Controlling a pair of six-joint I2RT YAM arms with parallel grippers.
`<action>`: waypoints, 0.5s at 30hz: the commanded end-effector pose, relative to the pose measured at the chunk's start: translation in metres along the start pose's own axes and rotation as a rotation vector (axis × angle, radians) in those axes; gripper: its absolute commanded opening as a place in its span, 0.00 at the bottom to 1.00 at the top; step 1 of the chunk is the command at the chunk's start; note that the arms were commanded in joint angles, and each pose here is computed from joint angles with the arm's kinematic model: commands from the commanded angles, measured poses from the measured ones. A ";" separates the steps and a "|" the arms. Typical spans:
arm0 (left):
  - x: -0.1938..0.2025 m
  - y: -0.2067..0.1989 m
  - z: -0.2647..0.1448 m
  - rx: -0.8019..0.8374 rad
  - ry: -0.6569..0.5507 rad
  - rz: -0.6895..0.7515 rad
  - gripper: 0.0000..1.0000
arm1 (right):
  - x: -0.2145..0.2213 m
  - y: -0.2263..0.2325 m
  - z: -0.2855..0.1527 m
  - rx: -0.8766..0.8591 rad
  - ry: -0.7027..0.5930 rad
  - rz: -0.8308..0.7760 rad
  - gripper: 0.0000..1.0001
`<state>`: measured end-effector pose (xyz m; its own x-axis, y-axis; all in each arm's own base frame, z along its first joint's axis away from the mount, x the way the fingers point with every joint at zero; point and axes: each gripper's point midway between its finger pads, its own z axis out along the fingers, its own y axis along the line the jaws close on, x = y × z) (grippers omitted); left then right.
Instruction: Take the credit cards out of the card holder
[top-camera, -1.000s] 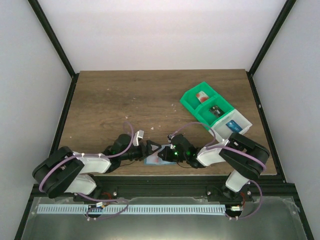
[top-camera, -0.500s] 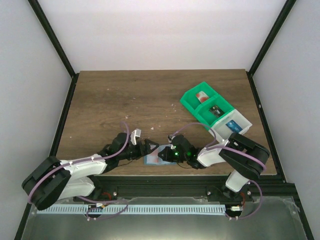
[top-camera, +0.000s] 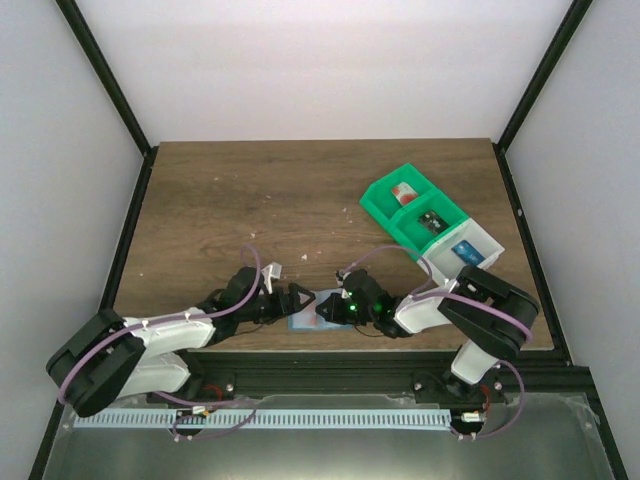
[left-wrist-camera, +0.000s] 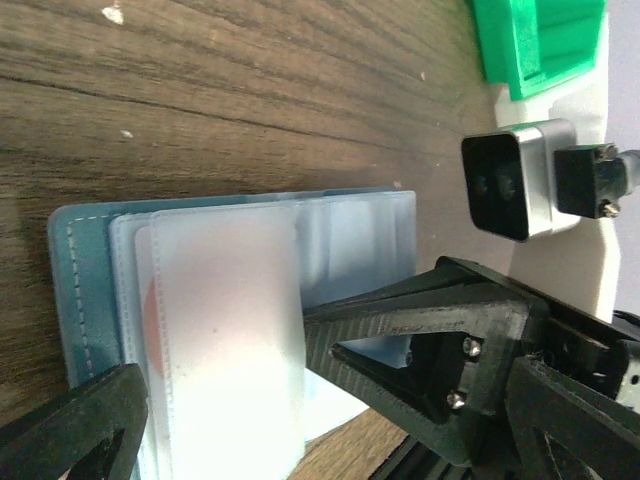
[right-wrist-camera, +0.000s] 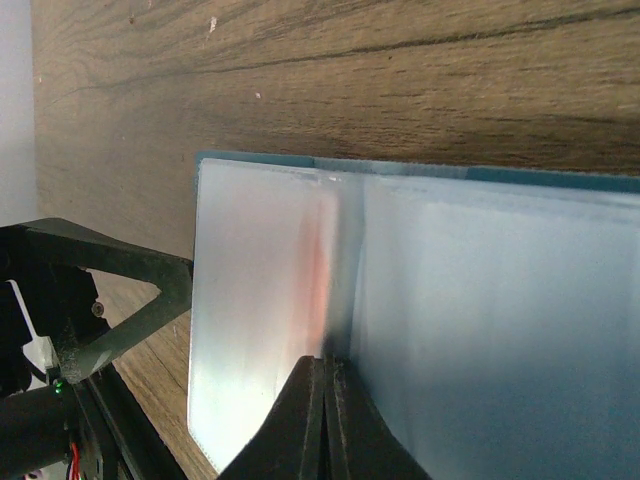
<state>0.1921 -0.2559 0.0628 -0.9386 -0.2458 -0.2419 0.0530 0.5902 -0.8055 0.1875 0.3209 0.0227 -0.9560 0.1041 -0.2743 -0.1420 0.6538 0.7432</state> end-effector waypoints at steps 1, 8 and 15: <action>0.000 0.002 0.002 -0.019 0.003 0.020 1.00 | 0.007 -0.010 -0.001 0.039 0.007 0.005 0.00; 0.002 -0.002 0.004 0.014 0.014 0.016 1.00 | 0.007 -0.011 0.000 0.040 0.011 0.004 0.01; 0.002 -0.012 0.006 0.054 0.026 0.020 1.00 | 0.008 -0.011 0.002 0.036 0.015 0.005 0.00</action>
<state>0.1921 -0.2581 0.0586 -0.9424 -0.2353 -0.2378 0.0557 0.5905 -0.8051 0.1875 0.3210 0.0228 -0.9565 0.1065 -0.2716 -0.1388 0.6528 0.7447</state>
